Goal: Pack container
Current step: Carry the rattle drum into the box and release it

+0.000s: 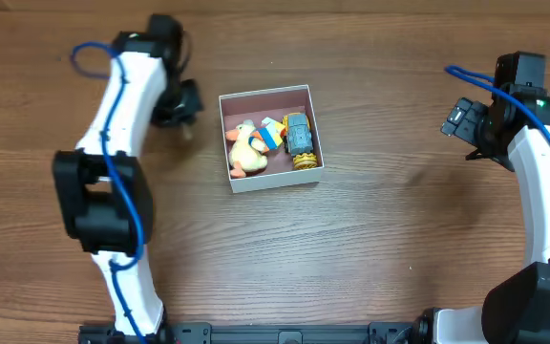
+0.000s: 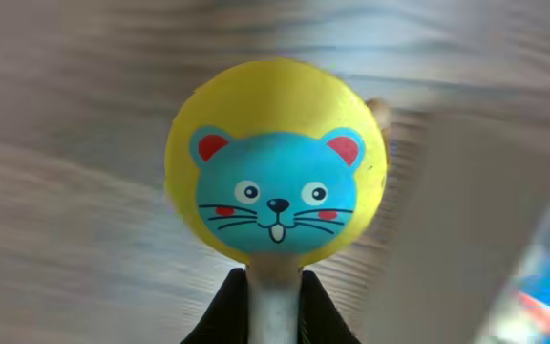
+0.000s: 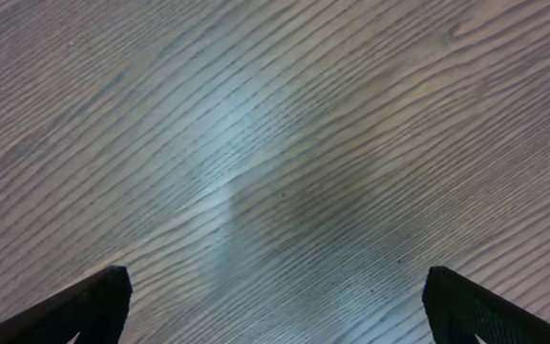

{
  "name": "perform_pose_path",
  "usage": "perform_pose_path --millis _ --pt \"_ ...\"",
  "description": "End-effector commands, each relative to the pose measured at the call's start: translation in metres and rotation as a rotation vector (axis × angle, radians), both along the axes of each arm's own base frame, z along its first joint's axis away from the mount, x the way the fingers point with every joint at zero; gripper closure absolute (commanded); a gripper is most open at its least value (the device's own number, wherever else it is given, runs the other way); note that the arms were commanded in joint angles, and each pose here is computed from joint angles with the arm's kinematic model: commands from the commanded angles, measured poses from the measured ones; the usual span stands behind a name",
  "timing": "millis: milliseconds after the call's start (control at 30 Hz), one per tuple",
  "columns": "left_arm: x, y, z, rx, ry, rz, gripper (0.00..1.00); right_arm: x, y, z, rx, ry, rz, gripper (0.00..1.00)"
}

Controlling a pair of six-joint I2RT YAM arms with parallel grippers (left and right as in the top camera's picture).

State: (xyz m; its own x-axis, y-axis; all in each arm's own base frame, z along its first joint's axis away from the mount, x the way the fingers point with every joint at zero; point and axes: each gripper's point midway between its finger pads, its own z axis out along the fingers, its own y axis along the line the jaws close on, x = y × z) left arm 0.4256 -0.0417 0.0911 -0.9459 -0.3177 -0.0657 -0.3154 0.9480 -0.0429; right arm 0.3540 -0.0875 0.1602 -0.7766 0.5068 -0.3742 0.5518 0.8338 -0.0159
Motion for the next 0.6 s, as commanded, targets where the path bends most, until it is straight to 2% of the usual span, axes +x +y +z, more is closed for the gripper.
perform_pose_path --millis 0,67,200,333,400,433,467,567 --pt "0.011 -0.067 0.028 -0.046 -0.086 -0.137 0.88 0.001 -0.002 0.003 -0.002 -0.014 -0.011 0.00" --pt "0.010 -0.095 0.035 -0.051 -0.115 -0.200 0.84 0.001 -0.002 0.003 -0.002 -0.014 -0.011 0.00" --pt "0.001 -0.128 0.037 -0.058 -0.125 -0.276 0.84 0.001 -0.002 0.003 -0.002 -0.014 -0.011 0.00" --pt "-0.007 -0.149 0.037 -0.061 -0.128 -0.335 0.69 0.001 -0.002 0.003 -0.002 -0.014 -0.011 0.00" --pt "-0.009 -0.152 0.037 -0.061 -0.126 -0.343 0.48 0.001 -0.002 0.003 -0.002 -0.014 -0.011 0.00" --pt "-0.009 -0.152 0.037 -0.061 -0.124 -0.343 0.22 0.001 -0.002 0.003 -0.002 -0.014 -0.011 0.00" --pt "-0.009 -0.152 0.037 -0.060 -0.124 -0.343 0.00 0.001 -0.002 0.003 -0.002 -0.014 -0.011 0.00" --pt "-0.012 -0.150 0.036 -0.054 -0.110 -0.354 0.00 0.001 -0.002 0.003 -0.002 -0.014 -0.011 0.00"
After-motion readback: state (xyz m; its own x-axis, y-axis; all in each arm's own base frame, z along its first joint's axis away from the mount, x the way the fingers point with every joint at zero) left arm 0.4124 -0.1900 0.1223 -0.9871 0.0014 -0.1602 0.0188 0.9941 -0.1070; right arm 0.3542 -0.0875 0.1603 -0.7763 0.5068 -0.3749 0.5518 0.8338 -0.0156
